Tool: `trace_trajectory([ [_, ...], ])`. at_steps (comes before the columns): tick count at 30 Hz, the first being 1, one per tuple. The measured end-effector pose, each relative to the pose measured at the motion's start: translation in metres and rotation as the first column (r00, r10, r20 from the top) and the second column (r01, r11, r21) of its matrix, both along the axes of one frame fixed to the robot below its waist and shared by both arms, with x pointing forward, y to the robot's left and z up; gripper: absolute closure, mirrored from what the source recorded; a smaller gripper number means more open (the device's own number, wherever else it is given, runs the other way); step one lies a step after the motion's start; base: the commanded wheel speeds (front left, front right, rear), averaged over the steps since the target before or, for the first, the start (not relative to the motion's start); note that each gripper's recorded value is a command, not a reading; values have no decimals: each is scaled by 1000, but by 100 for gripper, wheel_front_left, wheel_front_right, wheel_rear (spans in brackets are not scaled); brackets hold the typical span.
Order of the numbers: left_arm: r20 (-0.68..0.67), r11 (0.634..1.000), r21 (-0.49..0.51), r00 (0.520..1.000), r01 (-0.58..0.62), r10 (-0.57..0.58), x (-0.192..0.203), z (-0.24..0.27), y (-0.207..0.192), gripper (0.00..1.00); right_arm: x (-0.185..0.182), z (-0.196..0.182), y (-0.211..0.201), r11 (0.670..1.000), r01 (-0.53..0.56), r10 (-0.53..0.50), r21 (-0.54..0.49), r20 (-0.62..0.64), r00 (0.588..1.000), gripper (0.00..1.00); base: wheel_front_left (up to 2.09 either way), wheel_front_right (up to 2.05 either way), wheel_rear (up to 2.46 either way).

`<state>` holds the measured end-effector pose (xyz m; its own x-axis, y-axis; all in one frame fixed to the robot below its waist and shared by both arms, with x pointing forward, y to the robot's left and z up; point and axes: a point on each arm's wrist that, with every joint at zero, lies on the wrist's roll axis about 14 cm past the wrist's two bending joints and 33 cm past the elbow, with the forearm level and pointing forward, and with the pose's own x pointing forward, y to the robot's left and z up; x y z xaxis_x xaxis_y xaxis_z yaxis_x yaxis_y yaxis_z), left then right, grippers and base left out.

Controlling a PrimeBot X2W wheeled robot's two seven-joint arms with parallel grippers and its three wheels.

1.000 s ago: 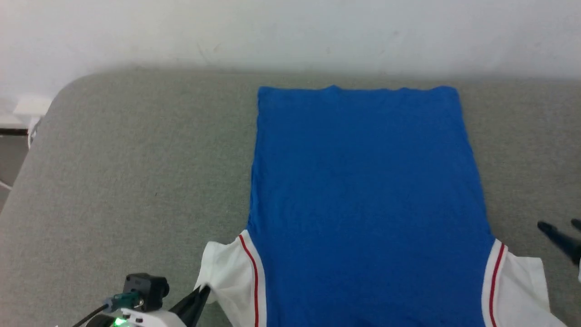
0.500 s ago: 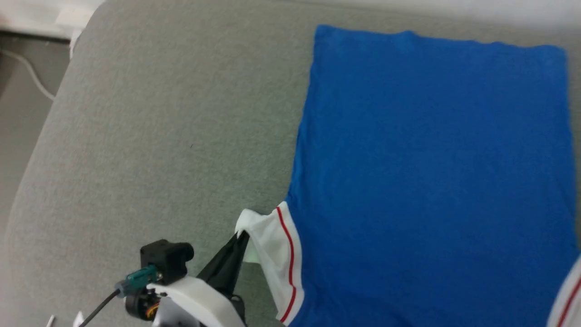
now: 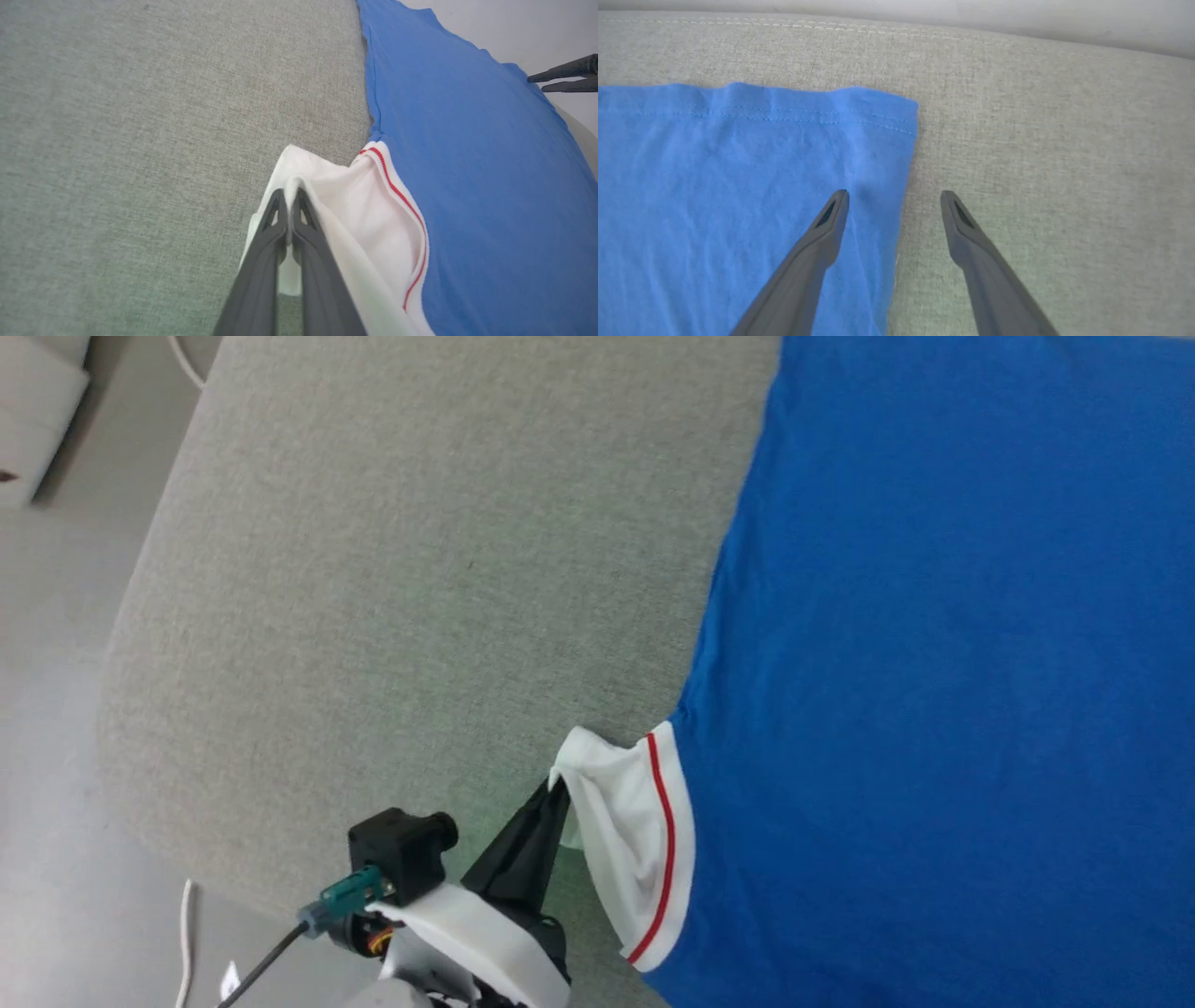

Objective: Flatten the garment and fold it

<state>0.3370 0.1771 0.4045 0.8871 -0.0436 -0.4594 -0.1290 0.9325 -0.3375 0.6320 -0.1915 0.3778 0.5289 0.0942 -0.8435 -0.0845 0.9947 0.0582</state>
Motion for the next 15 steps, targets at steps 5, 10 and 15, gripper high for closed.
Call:
trace_trajectory([
  [5,-22,1000,1,999,-23,23,-2,-8,0,100,13,-22,8,999,-21,19,-46,-32,999,0,0,0,0],
  [10,-40,999,14,998,-37,37,-4,-14,4,100,19,-35,8,996,-37,33,-84,-55,998,100,0,0,0],
  [15,-38,999,25,999,-36,36,-5,-14,6,100,16,-33,8,997,-28,24,-72,-54,998,100,0,0,0],
])
